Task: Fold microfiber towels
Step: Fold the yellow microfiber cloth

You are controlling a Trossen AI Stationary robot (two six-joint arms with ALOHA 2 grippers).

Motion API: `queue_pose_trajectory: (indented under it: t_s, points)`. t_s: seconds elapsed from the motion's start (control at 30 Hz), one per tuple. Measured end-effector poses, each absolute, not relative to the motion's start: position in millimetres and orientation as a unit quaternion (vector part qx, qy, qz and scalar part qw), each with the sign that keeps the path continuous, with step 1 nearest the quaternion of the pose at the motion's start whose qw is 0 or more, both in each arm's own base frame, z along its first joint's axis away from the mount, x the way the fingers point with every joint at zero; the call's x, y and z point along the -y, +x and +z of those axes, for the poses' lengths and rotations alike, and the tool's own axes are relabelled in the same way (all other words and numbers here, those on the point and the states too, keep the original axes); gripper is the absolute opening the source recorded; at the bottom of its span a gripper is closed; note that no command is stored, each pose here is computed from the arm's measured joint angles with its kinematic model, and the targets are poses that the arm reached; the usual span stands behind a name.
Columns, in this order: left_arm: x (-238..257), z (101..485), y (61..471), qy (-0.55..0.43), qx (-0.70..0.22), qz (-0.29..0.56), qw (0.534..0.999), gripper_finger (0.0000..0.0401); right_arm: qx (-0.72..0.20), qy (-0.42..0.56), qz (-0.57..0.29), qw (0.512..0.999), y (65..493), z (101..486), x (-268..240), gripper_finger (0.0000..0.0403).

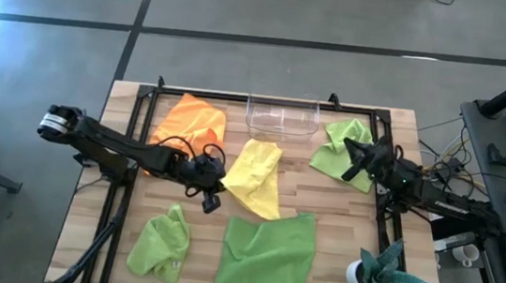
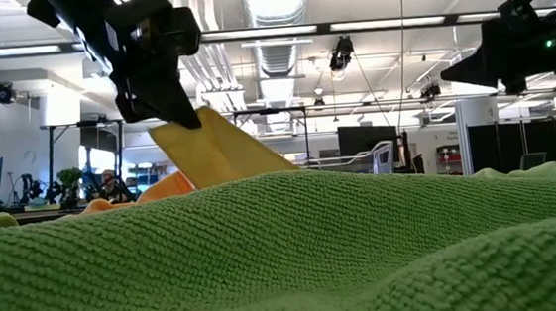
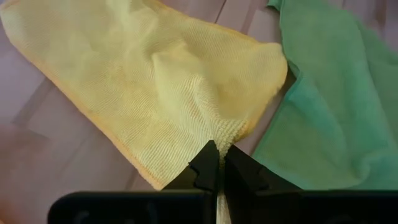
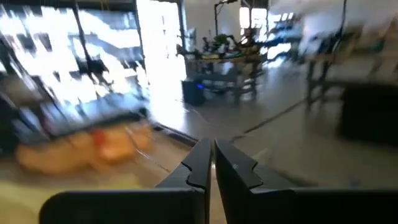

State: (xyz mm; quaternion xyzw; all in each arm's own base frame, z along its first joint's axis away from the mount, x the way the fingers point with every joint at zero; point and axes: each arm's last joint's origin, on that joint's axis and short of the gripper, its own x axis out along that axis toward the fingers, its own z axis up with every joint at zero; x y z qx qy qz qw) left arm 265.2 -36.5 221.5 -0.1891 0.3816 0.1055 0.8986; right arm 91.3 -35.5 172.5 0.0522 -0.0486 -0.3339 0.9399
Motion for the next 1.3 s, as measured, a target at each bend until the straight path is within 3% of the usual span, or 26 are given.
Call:
queue_pose_trajectory:
  t_s: [0.13,0.3,1.1,1.3]
  points:
    - [36.2,222.4,263.5,-0.191,-0.384,0.108,0.897,0.0000,0.100,0.182,-0.321,0.924,91.3,173.8,35.4,0.0018]
    - [36.5,222.3,263.4,-0.214,-0.384,0.112,0.891,0.0000,0.121,0.241,-0.314,0.910,91.3,173.9,35.4,0.0018]
    - [37.3,242.7,272.5,-0.256,-0.351,0.118,0.893,0.0000,0.183,0.267,-0.256,0.911,90.8,186.5,33.0,0.0018]
    - [37.4,247.6,274.2,-0.258,-0.344,0.115,0.895,0.0000,0.182,0.270,-0.251,0.912,91.1,186.4,32.8,0.0056]
